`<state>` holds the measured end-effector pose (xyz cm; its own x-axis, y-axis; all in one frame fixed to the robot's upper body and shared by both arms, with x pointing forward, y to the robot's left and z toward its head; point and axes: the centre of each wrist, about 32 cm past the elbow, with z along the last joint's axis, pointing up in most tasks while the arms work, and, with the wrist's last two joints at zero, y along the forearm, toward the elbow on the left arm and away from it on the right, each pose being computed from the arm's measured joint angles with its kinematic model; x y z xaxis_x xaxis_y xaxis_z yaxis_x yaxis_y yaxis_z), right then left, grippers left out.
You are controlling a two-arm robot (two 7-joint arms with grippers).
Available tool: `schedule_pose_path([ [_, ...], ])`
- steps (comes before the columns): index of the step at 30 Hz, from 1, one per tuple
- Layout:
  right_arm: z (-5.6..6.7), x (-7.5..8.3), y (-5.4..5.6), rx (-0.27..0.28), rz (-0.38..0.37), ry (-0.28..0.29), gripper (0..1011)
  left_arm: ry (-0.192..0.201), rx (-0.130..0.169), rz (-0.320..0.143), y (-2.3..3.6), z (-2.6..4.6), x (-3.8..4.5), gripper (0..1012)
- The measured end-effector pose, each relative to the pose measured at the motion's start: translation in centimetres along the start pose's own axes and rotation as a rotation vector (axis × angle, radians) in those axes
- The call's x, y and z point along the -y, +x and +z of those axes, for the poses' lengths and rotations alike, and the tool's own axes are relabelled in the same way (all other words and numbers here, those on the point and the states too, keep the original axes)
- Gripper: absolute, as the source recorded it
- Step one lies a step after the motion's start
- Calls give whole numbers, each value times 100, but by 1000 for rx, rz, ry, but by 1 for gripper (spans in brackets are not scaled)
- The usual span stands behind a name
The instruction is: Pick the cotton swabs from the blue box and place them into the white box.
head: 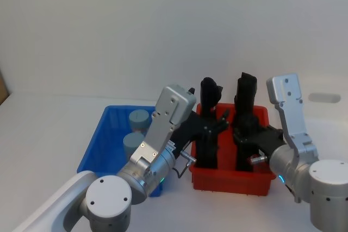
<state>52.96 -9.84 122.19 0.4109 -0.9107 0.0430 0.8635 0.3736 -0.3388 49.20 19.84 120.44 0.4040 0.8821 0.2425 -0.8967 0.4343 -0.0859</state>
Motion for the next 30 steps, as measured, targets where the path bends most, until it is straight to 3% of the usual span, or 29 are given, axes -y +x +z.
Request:
schedule_pose_path([
  [6,1,-3,0,0,-1,1,474,0,0,0,0,0,0,1003],
  [13,50,30,32,-18,-10,52,448,0,0,0,0,0,0,1003],
  [23,214,135,128,-75,-40,193,448,0,0,0,0,0,0,1003],
  [30,402,230,263,-128,-86,327,447,0,0,0,0,0,0,1003],
])
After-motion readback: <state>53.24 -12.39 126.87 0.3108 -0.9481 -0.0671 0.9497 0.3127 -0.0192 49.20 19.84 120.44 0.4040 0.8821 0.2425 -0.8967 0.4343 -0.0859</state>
